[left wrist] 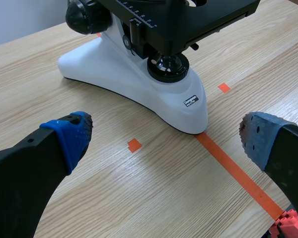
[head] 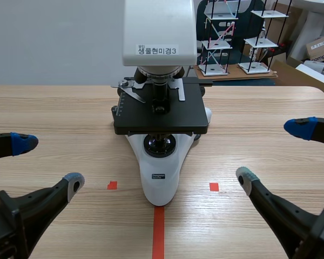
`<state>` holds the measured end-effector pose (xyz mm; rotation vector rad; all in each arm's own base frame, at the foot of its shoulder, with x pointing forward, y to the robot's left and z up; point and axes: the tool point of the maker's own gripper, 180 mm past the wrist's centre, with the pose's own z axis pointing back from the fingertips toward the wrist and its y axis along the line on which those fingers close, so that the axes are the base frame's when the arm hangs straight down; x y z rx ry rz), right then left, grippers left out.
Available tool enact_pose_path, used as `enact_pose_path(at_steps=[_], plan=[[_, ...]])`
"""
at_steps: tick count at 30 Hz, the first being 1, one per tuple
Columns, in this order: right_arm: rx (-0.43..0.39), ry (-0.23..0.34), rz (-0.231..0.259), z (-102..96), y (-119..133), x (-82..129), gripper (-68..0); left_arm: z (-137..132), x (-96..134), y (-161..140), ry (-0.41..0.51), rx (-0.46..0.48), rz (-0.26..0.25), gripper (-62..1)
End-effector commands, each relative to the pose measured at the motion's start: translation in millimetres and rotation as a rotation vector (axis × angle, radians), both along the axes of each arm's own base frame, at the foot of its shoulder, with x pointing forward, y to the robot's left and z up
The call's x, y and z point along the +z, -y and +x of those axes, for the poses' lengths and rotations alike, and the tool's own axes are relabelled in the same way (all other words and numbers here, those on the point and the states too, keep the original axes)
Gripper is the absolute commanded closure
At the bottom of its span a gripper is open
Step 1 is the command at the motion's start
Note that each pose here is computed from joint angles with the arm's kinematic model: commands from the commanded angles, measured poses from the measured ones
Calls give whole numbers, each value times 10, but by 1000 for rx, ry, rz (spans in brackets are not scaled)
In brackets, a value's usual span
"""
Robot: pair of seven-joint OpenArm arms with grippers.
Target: Return to the home posture
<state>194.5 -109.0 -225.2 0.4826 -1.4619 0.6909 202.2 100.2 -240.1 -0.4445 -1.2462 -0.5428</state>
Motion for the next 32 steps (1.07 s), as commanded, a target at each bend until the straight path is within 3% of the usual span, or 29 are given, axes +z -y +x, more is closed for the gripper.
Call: enact_pose_path(at_steps=[1,32], plan=[[4,24,17,30,7,69,-655,0,77,34,21,-5,-23,-623],[8,51,42,26,0,136,-655,0,77,34,21,-5,-23,-623]])
